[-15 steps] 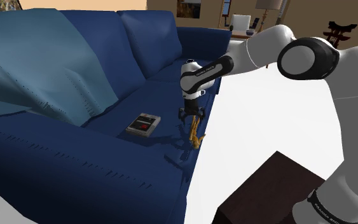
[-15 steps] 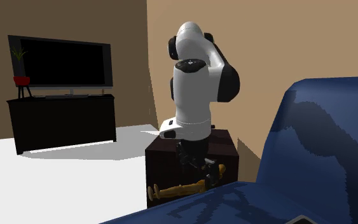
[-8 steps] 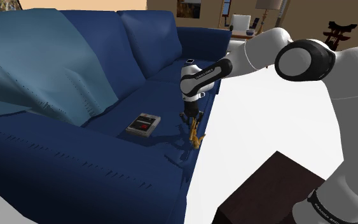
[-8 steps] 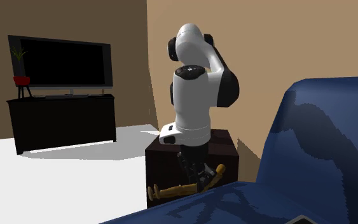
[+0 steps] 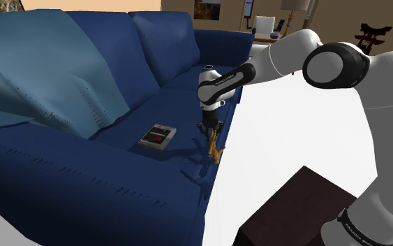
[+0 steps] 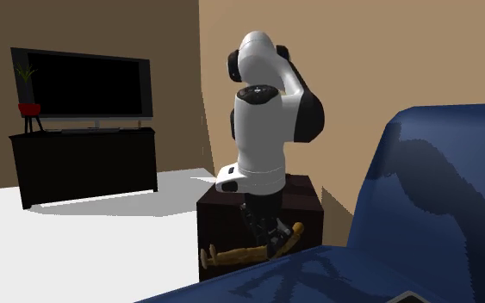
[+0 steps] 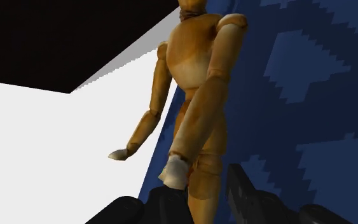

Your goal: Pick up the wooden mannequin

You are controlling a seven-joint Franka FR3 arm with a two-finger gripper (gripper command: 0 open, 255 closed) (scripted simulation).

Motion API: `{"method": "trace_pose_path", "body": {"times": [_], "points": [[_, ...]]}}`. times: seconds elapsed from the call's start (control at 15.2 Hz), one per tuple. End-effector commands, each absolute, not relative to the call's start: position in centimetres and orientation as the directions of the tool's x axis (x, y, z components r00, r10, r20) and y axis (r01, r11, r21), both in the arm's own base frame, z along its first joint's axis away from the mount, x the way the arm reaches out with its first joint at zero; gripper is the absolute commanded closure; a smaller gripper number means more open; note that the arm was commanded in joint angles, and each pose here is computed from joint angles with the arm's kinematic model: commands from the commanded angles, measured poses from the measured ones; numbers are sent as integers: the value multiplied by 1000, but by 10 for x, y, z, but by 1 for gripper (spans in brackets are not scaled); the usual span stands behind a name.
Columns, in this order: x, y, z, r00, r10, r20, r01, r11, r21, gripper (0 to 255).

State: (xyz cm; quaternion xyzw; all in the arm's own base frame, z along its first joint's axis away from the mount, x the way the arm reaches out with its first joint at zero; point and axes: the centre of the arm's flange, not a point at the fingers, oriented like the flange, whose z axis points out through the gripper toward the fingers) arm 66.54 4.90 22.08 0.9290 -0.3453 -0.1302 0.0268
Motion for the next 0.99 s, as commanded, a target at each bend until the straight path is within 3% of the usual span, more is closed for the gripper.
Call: {"method": "trace_pose_path", "body": {"times": [0.0,0.92], "points": [[666,49,231,728,-648,-223,-635,-760,139,255],[666,49,295,728,-648,-223,-635,-760,139,255]]}}
